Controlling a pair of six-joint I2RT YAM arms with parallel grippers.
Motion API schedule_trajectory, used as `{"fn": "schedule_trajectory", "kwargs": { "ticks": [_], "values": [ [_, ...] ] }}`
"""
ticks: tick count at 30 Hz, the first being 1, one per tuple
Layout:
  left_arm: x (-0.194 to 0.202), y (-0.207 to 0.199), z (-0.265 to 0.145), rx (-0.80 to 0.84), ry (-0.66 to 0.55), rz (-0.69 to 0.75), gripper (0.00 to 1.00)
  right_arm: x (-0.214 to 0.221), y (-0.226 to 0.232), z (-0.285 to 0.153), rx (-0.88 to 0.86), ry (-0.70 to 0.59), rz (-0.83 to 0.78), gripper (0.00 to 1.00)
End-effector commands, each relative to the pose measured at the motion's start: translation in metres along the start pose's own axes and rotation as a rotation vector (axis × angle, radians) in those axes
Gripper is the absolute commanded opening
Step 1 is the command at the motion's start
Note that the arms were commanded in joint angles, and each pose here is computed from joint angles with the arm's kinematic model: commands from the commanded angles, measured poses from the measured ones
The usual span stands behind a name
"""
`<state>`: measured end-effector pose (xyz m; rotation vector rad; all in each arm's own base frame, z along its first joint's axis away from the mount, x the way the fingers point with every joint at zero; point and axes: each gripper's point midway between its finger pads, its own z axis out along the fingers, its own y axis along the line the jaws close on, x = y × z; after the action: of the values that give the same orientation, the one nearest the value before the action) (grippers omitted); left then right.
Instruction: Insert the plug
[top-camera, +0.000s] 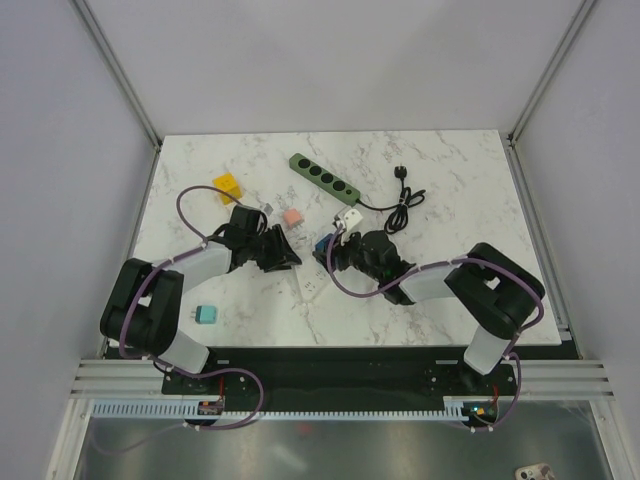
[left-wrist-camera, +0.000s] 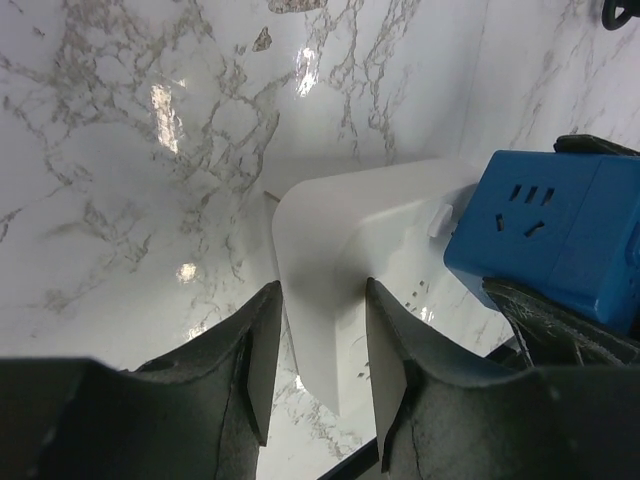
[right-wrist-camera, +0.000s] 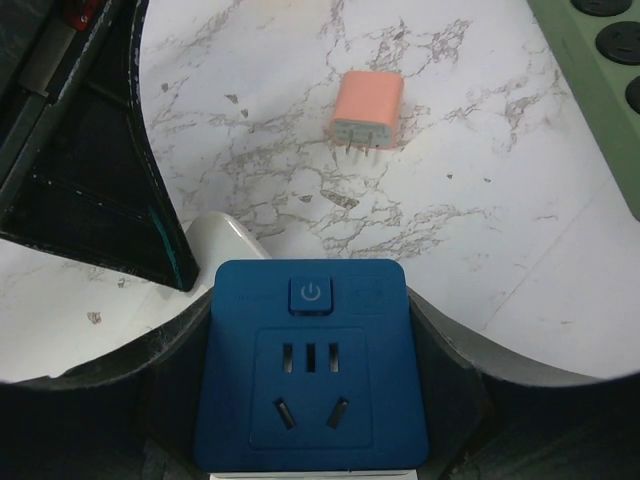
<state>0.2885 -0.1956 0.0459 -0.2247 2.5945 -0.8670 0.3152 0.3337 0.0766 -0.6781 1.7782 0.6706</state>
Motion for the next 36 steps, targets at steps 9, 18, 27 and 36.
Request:
{"fn": "schedule_trajectory", "kwargs": {
  "ticks": [9,18,27,36],
  "values": [
    [0.011,0.030,0.007,-0.133,0.019,-0.028,0.42,0.135,-0.005,-0.073,0.165,0.235,0.035,0.00],
    [0.016,0.029,0.004,-0.131,0.025,-0.026,0.36,0.149,-0.007,-0.084,0.263,0.150,-0.013,0.00],
    [0.017,0.023,-0.002,-0.112,0.018,-0.012,0.35,0.168,-0.002,-0.070,0.288,0.324,-0.055,0.00],
    [0.023,0.030,0.001,-0.134,0.034,-0.025,0.29,0.190,-0.004,-0.074,0.361,0.343,-0.126,0.00]
  ]
}}
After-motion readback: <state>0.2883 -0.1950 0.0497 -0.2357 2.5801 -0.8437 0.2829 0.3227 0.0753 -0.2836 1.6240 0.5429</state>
